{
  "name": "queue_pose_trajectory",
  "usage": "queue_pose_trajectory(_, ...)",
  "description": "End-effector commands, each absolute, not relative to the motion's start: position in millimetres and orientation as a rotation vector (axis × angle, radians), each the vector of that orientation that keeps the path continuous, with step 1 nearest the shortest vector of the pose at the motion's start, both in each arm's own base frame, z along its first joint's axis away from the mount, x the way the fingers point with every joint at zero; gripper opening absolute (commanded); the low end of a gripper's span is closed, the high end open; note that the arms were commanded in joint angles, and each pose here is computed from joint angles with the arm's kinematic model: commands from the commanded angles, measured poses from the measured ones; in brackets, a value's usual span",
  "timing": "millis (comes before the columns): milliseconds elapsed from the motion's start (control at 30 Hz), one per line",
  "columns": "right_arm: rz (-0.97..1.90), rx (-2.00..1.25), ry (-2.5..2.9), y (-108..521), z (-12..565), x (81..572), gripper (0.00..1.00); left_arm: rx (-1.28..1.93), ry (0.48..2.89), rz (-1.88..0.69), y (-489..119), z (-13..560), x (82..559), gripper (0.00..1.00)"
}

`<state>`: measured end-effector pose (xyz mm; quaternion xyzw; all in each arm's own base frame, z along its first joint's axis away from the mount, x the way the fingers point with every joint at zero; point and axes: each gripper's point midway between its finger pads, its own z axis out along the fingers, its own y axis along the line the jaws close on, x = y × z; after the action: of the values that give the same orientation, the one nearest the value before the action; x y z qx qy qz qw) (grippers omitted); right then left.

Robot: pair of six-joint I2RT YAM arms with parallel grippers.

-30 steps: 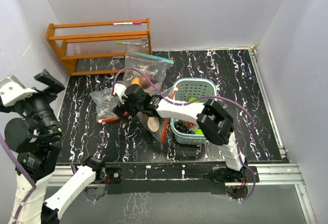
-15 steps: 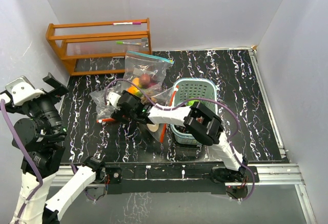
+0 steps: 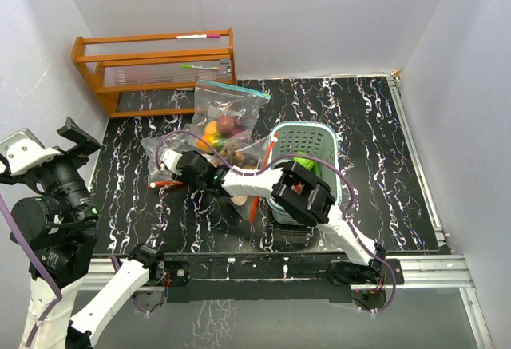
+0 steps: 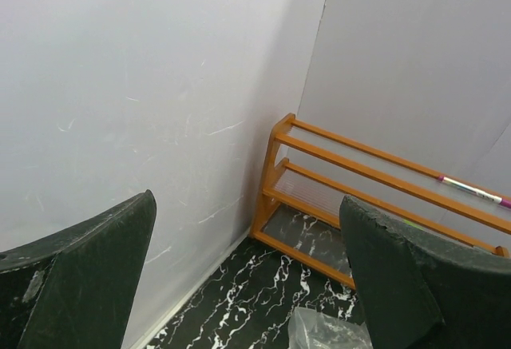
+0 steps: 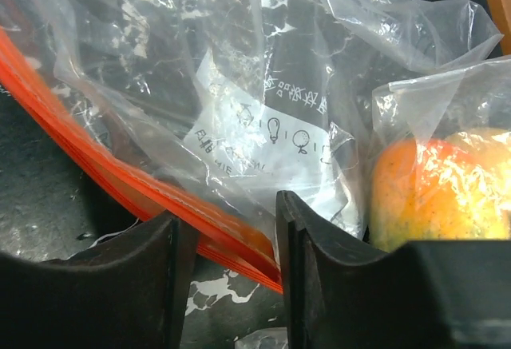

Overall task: Place the food in the zip-top bag and seal the zipper
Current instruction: Pick up the zipper food storage bag at the center of the board.

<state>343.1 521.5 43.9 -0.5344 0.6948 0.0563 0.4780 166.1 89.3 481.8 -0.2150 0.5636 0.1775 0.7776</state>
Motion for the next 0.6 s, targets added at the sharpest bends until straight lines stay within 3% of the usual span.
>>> queue_pose_trajectory(0,0.114,-1.191,1.661,531.2,69.9,361.8,0.42,-0.459,1.199,0.378,89.9,487.4,163.0,0.97)
queue_pose_trajectory(100,0.179,-1.152,1.687,532.9,80.6,362.4,0.11,-0.458,1.199,0.372,89.6,487.2,162.7,0.97)
queue_pose_trajectory(133,0.217,-1.136,1.697,533.8,88.3,361.0,0.08,-0.454,1.198,0.369,89.1,488.0,162.7,0.97)
queue_pose_trajectory(333,0.559,-0.911,1.714,529.5,186.5,361.4,0.08,-0.419,1.191,0.312,81.3,497.8,163.8,0.97)
queue_pose_trajectory(567,1.037,-0.384,1.814,443.6,282.5,392.1,0.08,-0.307,1.208,0.222,59.5,509.3,172.7,0.93)
